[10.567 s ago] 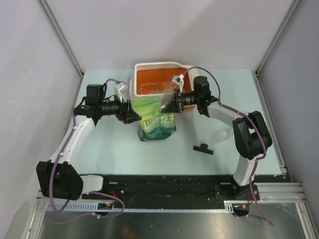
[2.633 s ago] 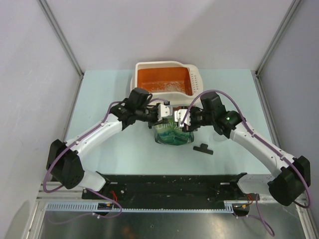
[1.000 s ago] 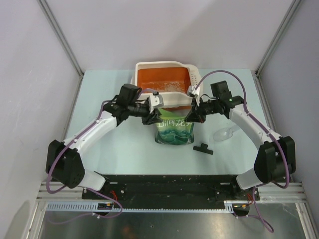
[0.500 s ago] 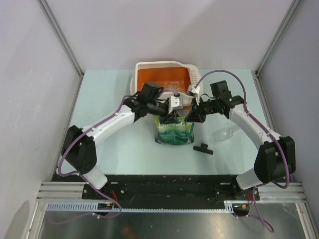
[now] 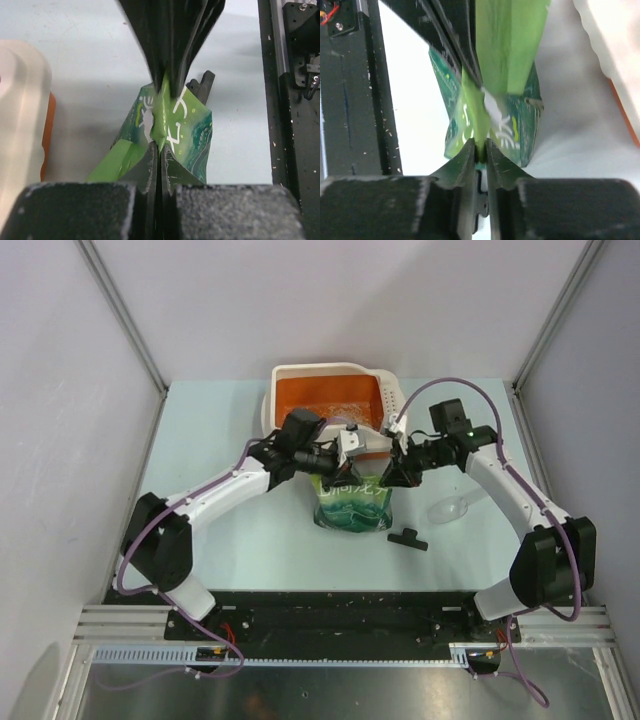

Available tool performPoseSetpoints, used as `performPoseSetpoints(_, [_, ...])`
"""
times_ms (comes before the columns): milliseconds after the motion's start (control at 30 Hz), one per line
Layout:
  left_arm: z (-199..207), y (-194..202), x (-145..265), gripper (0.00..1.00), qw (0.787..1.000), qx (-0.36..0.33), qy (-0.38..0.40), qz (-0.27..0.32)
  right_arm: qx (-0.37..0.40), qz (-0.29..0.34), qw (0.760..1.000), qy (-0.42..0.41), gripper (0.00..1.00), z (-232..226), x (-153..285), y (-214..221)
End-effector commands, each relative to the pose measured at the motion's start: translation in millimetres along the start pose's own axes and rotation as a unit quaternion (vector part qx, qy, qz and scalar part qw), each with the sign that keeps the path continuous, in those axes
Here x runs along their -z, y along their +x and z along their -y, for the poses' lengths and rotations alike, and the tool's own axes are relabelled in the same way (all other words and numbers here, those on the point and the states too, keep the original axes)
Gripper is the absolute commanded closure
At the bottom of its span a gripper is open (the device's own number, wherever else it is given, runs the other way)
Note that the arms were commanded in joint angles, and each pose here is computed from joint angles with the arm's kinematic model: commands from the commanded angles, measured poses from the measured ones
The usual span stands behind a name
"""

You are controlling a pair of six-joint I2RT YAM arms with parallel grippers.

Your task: Fill the litter box with clean litter

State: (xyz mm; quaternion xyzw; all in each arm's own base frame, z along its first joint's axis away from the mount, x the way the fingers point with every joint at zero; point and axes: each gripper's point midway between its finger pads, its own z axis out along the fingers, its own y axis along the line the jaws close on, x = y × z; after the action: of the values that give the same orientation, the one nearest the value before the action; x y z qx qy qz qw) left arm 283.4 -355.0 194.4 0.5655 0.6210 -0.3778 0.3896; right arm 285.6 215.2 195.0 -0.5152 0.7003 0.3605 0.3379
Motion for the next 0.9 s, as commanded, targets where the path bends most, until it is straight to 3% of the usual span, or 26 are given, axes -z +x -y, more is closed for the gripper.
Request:
performPoseSetpoints(0, [-27,8,47,1.0,0.996,0.04,-0.086,-0.002,0.016,-0.04,0.998,0.047,0.77,2,49,13])
performPoseSetpoints(33, [-25,9,49,1.0,0.996,0.04,-0.086,-0.002,0.018,-0.039,0.998,0.055,0.68,5,51,12])
performPoseSetpoints(133, [-19,12,49,1.0,0.996,0.052,-0.077,-0.001,0.039,-0.029,0.997,0.067,0.57,6,53,2])
performPoseSetpoints(333, [-16,5,50,1.0,0.996,0.06,-0.071,0.008,0.119,0.0,0.99,0.075,0.46,-3,28,-41])
performPoseSetpoints(533, [-13,7,47,1.0,0.996,0.068,-0.059,0.01,0.164,0.048,0.982,0.085,0.45,3,-5,-80])
performPoseSetpoints(667, [-11,9,46,1.0,0.996,0.068,-0.053,0.009,0.208,0.046,0.975,0.07,0.45,2,-27,-85])
performPoseSetpoints(867, [-10,3,45,1.0,0.997,0.065,-0.042,0.017,0.213,0.031,0.976,0.04,0.46,2,-55,-71])
